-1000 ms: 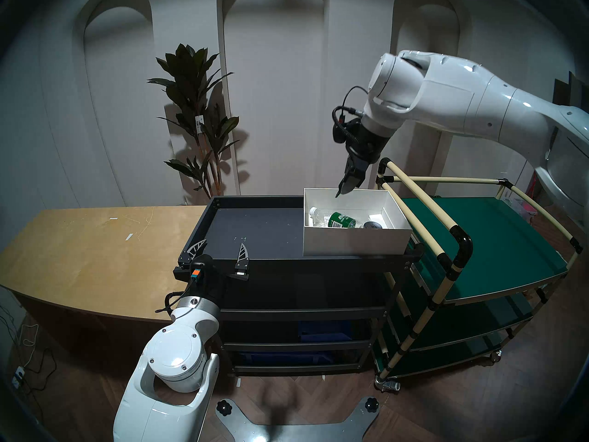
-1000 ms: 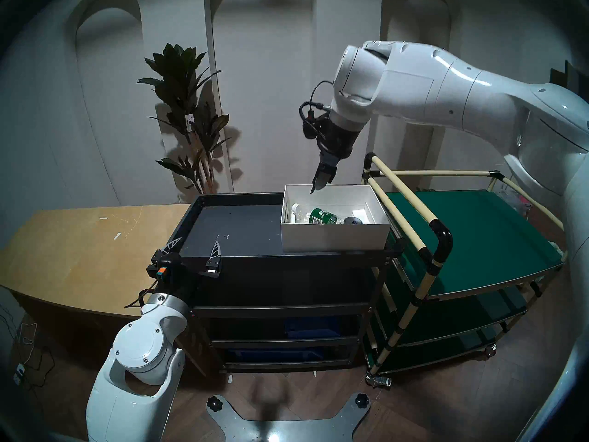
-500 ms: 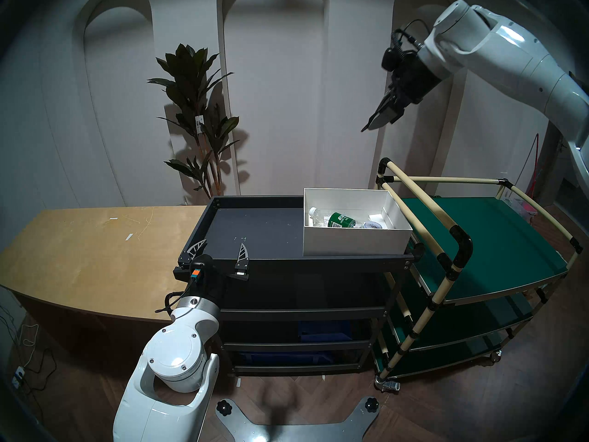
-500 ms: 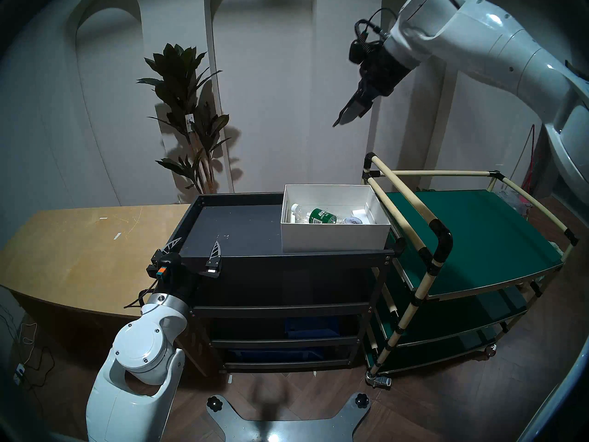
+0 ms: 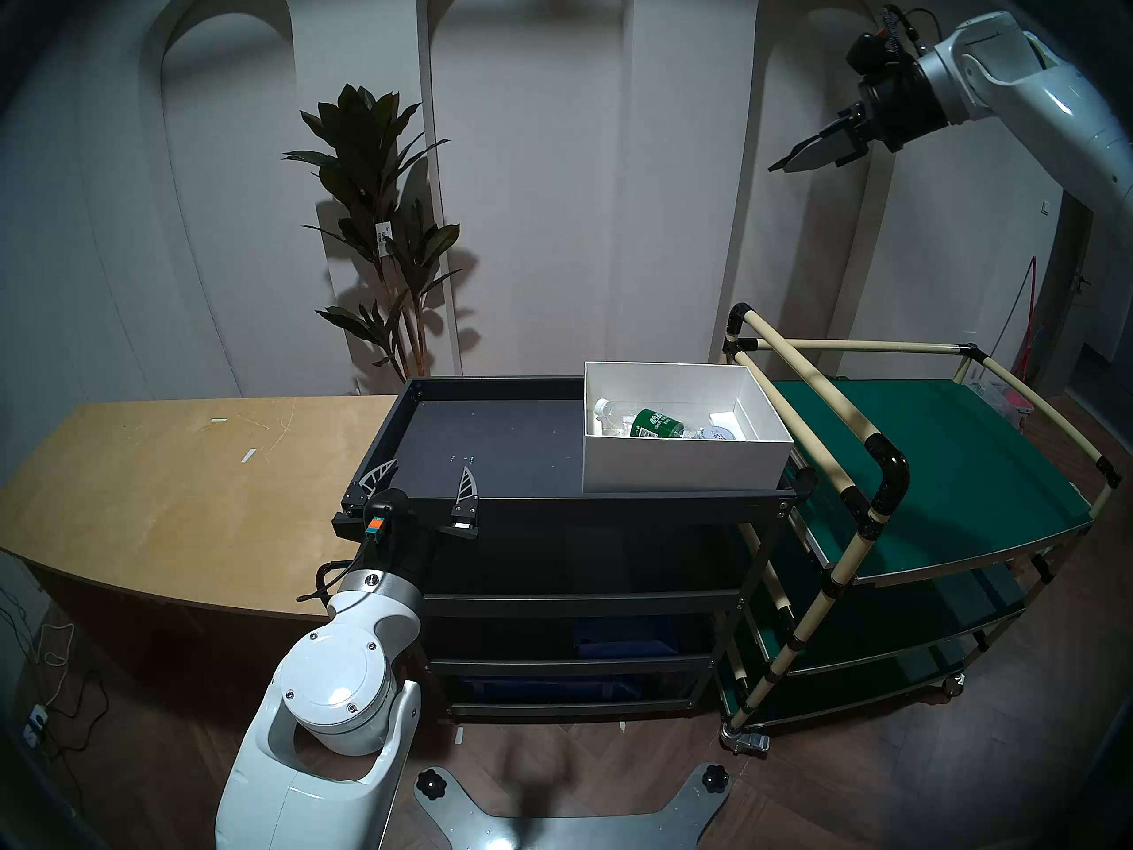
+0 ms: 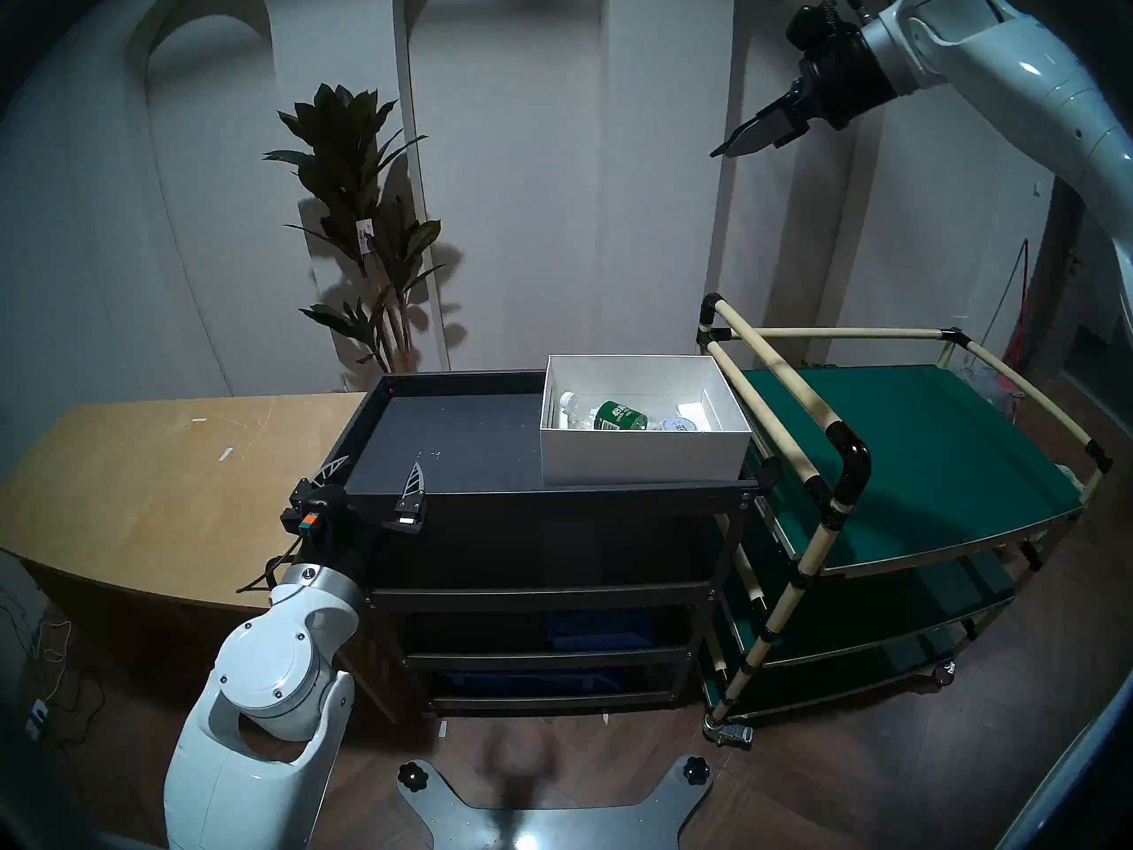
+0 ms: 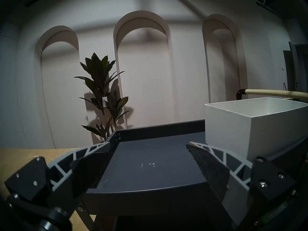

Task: Put the storage box onto the shelf

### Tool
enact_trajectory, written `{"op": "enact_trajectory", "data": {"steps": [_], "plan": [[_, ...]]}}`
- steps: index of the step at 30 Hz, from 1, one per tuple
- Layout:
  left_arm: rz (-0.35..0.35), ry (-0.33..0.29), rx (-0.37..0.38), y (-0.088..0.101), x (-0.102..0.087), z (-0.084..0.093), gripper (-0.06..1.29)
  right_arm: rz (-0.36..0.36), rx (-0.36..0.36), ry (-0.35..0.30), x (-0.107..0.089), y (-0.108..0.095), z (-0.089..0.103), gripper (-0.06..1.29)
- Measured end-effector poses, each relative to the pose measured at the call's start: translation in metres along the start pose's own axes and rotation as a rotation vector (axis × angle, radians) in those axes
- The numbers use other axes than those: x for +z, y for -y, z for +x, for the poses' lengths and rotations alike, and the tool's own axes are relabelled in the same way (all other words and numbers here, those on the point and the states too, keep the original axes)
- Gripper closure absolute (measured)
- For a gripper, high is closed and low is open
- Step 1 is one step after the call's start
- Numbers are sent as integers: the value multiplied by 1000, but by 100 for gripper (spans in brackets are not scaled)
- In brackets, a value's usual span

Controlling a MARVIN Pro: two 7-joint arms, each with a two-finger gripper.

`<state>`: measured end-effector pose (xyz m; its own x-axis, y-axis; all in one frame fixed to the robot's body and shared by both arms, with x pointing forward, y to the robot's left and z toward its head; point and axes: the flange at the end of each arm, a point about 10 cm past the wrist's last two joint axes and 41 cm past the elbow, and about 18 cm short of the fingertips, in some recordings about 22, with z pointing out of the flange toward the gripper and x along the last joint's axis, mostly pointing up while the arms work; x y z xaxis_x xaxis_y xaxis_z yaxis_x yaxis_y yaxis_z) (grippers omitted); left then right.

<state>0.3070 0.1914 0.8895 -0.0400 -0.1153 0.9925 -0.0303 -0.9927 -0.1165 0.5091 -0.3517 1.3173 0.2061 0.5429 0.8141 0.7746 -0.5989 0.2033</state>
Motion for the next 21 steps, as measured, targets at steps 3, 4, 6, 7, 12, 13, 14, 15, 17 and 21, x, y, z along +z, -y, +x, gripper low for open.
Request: {"op": "enact_trajectory", "data": {"steps": [3,4,6,7,12,13,14,15,17,21], "plan": [[0,-1,-1,0,0,0,-2,39,18,-21,-1,3,-15,-2],[0,-1,-1,0,0,0,-2,52,21,-26,0,4,-18,-2],[-1,0,-1,0,0,0,-2,80,27,-35,3,8,-25,-2],[-1,0,-1,0,-1,0,-2,104,29,-41,5,12,-30,-2],[-1,0,-2,0,-1,0,-2,193,33,-73,8,26,-50,-2],[-1,0,-2,0,-1,1,-2,201,36,-82,6,27,-53,-2],[-2,0,-2,0,-1,1,-2,204,38,-93,3,26,-57,-2],[-2,0,-2,0,-1,1,-2,205,39,-98,0,26,-59,-2],[-2,0,-2,0,-1,1,-2,203,43,-123,-11,24,-66,-2],[-2,0,-2,0,-1,1,-2,192,39,-150,-28,21,-77,-2]]}}
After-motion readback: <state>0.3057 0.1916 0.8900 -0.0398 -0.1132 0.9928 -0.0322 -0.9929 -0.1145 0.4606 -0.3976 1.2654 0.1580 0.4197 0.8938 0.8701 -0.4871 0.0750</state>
